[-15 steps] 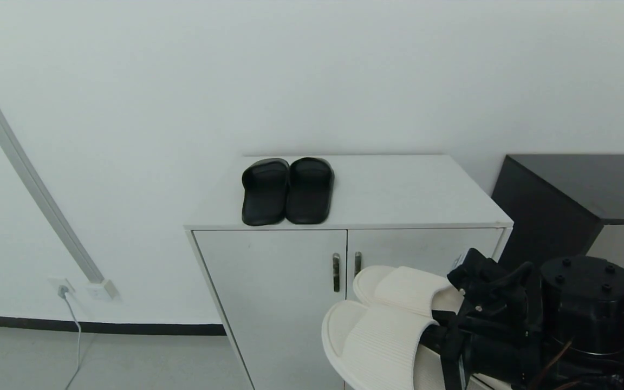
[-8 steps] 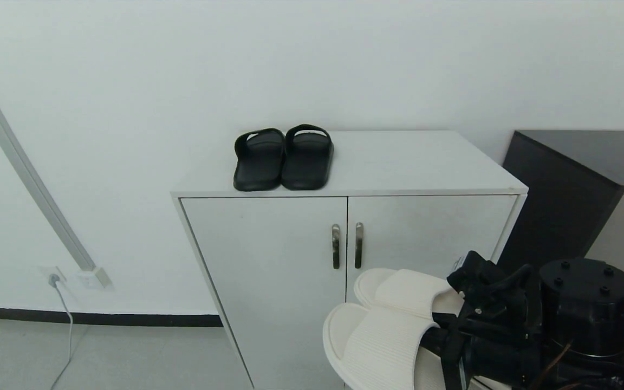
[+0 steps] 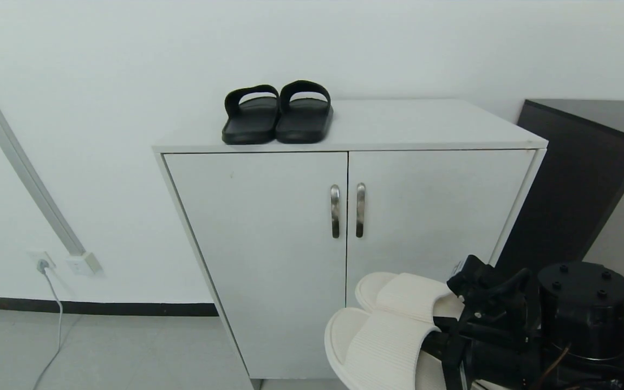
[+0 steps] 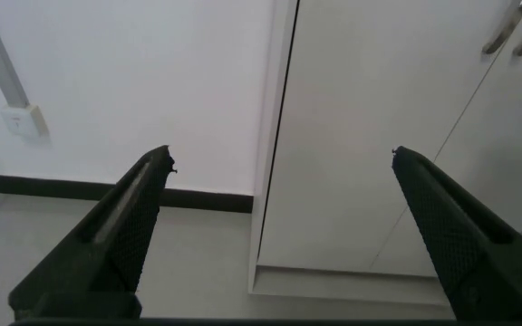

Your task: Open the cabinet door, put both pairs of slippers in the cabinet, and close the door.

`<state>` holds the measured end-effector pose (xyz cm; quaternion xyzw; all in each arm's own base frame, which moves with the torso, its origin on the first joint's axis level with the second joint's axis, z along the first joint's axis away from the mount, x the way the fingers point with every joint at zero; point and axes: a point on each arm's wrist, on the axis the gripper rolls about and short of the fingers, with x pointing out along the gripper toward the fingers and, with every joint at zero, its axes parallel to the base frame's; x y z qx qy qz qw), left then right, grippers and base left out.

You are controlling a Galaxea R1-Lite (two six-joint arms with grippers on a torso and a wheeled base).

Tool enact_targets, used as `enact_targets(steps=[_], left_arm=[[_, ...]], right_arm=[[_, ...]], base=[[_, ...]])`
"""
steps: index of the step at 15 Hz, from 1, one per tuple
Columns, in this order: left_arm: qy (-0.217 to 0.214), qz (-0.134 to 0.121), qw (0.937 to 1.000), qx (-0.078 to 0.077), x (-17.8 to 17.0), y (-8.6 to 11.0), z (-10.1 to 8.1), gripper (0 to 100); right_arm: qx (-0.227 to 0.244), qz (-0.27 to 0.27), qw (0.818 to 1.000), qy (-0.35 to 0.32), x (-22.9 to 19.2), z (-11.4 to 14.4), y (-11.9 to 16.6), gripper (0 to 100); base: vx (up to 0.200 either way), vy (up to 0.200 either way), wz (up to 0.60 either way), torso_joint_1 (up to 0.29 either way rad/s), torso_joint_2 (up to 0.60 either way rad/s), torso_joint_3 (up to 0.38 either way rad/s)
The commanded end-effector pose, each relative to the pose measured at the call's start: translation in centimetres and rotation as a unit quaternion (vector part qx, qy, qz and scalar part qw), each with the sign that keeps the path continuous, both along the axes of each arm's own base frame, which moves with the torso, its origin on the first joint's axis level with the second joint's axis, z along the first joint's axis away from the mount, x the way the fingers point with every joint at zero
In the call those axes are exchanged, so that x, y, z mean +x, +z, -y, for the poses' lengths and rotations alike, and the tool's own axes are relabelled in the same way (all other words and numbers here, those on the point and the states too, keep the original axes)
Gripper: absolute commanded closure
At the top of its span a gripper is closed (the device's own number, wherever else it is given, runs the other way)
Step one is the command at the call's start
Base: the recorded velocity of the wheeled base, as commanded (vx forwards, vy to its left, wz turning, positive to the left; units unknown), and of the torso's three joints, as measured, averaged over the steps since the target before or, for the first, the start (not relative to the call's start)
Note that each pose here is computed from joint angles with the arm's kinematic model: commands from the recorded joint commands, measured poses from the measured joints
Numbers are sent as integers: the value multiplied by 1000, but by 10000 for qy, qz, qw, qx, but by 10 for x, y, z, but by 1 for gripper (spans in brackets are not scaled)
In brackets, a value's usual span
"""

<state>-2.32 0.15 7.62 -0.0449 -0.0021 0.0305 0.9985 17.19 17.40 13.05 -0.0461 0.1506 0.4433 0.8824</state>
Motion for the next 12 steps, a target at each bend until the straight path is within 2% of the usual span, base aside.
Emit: enact_targets(steps=[1,4,7,10,11,12], left_arm=[[1,0,10000,-4,0,0,0,0],[-121,-84,9999,4,1,1,0,0],[-290,-291,9992,3,4,1,0,0],[-314,-186,9993,56,4,3,1,0],[-328,0,9995,12,3,10,1,0],[-355,168,9989,-247,1,37,0,0]], right_arm=[[-42,-60,10000,1,1,0,-3,100],[-59,-64,10000,-4,2,-1,-7,100],[-27,-31,10000,-12,2,0,-7,100],[-11,-1,10000,-17,1,1,-6,100],[-11,-1,10000,-17,1,1,-6,100],[-22,-12,10000,-9,0,1,-7,100]], base=[[0,0,0,-90,461,364],[0,0,0,-64,445,369],[0,0,0,-22,417,382],[0,0,0,1,35,27],[0,0,0,-12,105,154],[0,0,0,-17,144,119]])
